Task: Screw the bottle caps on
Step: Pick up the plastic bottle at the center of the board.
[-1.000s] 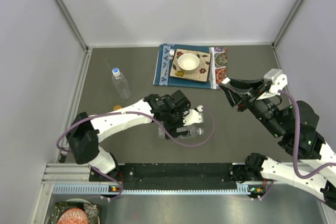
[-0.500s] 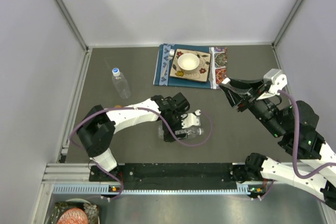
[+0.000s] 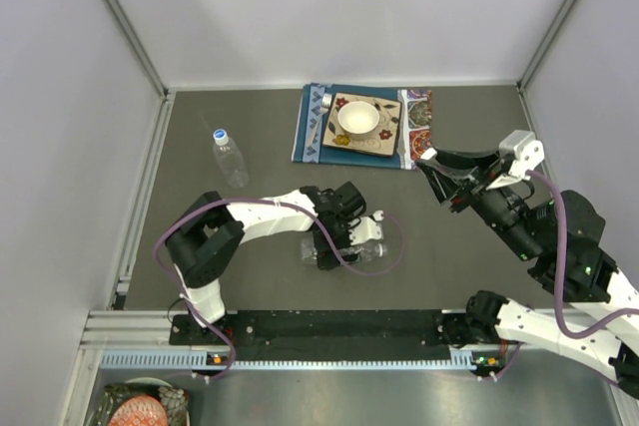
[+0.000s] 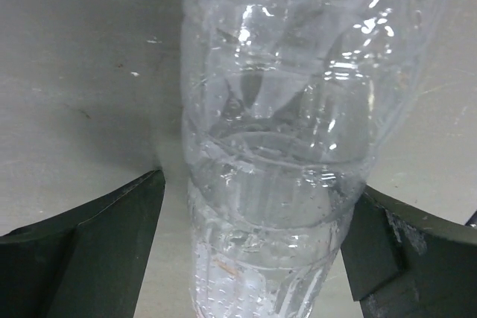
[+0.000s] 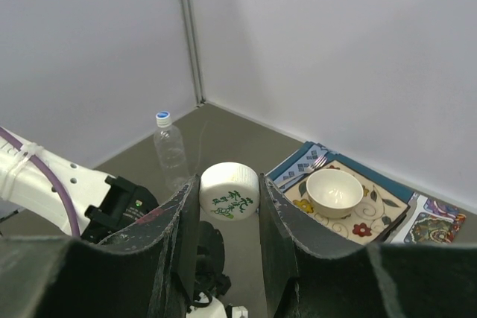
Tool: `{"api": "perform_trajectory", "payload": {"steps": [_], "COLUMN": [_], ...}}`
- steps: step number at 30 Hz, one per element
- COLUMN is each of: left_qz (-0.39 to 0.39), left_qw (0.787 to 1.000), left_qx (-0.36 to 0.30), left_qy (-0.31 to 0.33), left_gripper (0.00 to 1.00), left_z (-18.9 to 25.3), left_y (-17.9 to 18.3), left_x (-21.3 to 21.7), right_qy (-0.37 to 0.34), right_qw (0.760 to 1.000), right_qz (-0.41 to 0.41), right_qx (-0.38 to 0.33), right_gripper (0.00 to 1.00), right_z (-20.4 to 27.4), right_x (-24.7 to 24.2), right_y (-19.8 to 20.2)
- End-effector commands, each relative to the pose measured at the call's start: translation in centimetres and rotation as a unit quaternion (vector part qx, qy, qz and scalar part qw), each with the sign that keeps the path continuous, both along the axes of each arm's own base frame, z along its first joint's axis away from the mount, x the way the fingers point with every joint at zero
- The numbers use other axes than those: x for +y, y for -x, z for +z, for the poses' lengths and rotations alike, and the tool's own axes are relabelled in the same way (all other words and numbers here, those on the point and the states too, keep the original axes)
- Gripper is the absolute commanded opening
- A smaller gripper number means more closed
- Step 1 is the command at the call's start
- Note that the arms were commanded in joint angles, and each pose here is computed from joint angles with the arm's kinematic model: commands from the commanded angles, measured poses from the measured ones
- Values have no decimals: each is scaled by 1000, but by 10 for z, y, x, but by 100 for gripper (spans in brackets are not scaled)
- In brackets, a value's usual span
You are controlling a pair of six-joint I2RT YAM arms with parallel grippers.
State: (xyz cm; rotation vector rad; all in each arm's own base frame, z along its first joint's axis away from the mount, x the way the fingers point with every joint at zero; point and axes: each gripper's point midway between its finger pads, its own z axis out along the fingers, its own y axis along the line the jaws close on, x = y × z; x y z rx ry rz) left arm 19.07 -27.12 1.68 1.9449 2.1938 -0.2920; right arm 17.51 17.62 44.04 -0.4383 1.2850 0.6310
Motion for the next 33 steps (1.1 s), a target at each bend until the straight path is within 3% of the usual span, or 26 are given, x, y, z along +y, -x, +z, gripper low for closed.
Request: {"api": "perform_trajectory", "payload": {"steps": [1, 7, 14, 17, 23, 28, 33], "left_qz": [21, 32, 35, 29, 6, -28, -95], "left_qw": [1000, 998, 997, 995, 975, 959, 915], "left_qx": [-18, -51, -65, -95, -176, -214, -280], "left_qy": [1, -23, -14, 25, 137, 182, 275], "left_gripper": [92, 63, 57, 59, 62, 61, 64], "left_z": [-13, -19, 4, 52, 201, 266, 323], "left_y": [-8, -12, 0, -4, 5, 34, 64], "left_x": [0, 20, 39, 36, 47, 82, 100], "right_qy": [-21, -22, -11, -17, 41, 85, 103], "right_qw": [1000, 1000, 1000, 999, 994, 981, 961], "right_qz": [6, 7, 10, 25, 80, 156, 243], "right_qx": [-13, -9, 1, 21, 63, 83, 77], "right_gripper": [14, 13, 13, 14, 14, 14, 14], "right_z": [26, 29, 28, 25, 2, -13, -15], "right_x": [-4, -4, 1, 9, 40, 53, 64], "right_y": [6, 7, 4, 6, 10, 33, 63]}}
